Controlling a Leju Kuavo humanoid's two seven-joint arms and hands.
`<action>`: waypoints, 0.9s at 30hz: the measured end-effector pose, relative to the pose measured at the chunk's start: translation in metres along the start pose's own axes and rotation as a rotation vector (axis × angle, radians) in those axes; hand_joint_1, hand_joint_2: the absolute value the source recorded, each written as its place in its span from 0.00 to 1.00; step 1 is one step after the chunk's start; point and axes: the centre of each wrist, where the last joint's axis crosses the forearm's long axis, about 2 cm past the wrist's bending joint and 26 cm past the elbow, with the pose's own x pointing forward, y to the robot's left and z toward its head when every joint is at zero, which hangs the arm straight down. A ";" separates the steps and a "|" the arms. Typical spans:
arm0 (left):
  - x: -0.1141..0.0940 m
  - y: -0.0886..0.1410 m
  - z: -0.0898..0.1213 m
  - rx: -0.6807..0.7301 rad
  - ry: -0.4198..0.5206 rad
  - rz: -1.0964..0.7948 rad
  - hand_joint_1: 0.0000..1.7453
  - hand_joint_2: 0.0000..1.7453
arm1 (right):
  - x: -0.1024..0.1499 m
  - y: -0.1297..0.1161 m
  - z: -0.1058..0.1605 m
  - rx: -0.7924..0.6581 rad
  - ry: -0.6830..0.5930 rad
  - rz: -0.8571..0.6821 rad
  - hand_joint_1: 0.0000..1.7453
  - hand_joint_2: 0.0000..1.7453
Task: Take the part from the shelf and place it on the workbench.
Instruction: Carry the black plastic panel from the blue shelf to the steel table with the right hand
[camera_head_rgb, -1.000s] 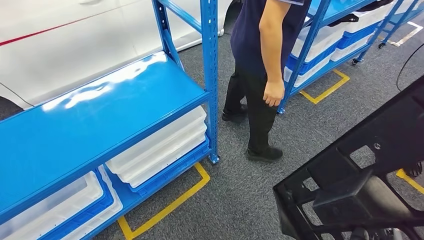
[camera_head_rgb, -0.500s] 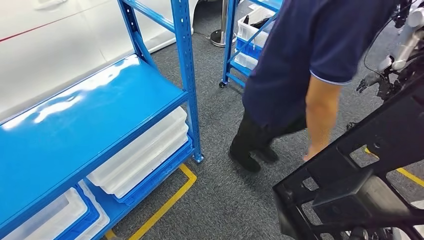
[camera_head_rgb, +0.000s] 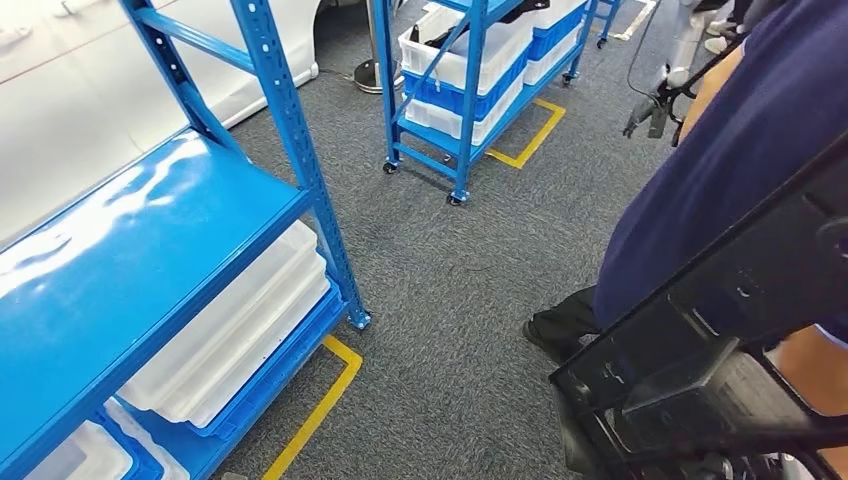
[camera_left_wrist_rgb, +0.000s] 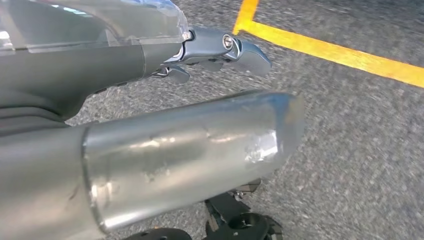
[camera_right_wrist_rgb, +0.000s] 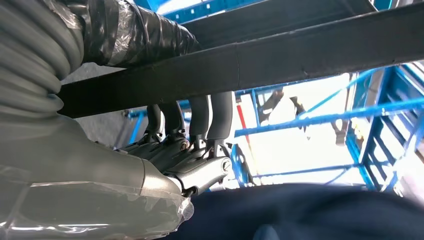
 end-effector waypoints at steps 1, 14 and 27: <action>-0.001 0.000 0.000 0.000 0.001 0.000 0.00 0.00 | 0.000 0.000 0.000 0.000 0.000 0.003 1.00 1.00; -0.009 0.001 0.004 0.016 0.012 0.020 0.00 0.00 | -0.004 -0.005 0.005 0.021 0.036 0.046 1.00 1.00; -0.011 0.000 0.006 0.020 0.013 0.029 0.00 0.00 | -0.009 -0.010 0.006 0.044 0.052 0.049 1.00 1.00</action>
